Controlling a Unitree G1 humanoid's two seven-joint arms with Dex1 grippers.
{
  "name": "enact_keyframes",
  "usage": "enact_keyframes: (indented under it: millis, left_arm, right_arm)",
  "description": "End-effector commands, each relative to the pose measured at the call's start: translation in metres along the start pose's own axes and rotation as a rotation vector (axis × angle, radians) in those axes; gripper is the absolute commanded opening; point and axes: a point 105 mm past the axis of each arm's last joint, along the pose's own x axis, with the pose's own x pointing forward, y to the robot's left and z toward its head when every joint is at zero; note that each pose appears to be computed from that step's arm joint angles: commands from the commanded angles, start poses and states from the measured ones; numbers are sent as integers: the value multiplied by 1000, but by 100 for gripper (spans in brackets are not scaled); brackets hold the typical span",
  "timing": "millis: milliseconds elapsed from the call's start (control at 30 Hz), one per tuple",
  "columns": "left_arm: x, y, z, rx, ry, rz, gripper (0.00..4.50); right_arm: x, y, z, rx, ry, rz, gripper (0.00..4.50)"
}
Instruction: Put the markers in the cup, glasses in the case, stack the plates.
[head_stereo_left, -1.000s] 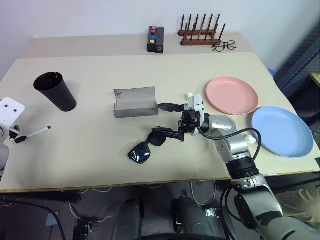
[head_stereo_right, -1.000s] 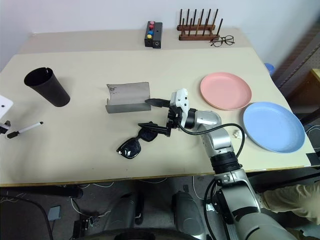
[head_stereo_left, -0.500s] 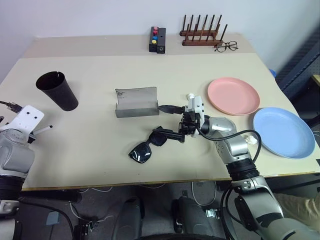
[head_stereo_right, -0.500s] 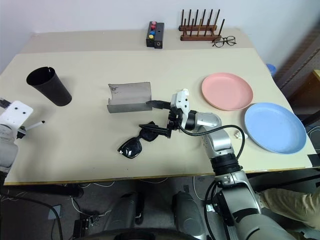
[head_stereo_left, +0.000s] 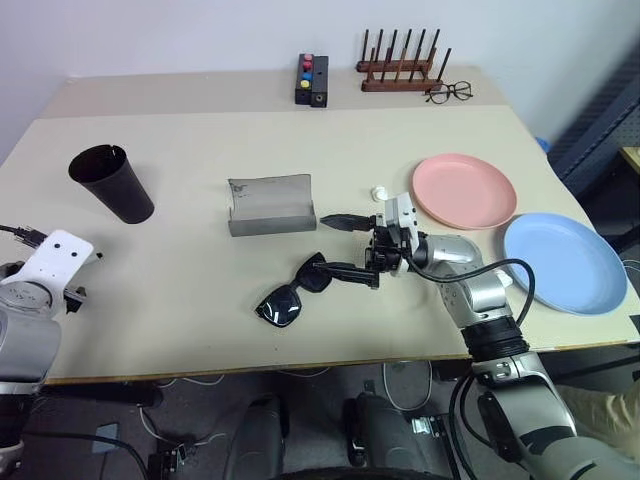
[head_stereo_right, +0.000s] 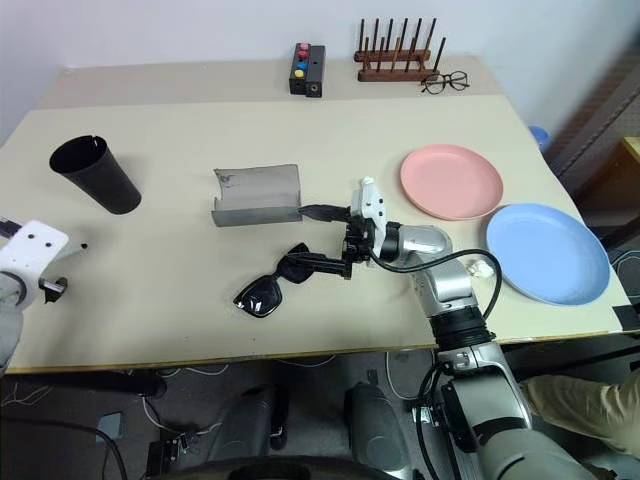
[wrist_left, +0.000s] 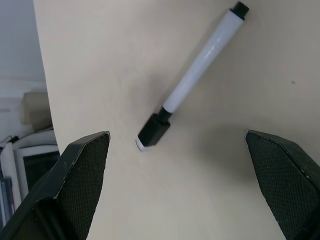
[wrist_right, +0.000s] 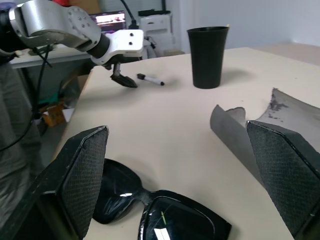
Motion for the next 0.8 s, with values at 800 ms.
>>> enact_keyframes:
  millis: [800]
  left_arm:
    - [49, 58, 22, -451, 126, 403, 445]
  right_arm:
    - [-9, 1, 11, -22, -46, -46, 450]
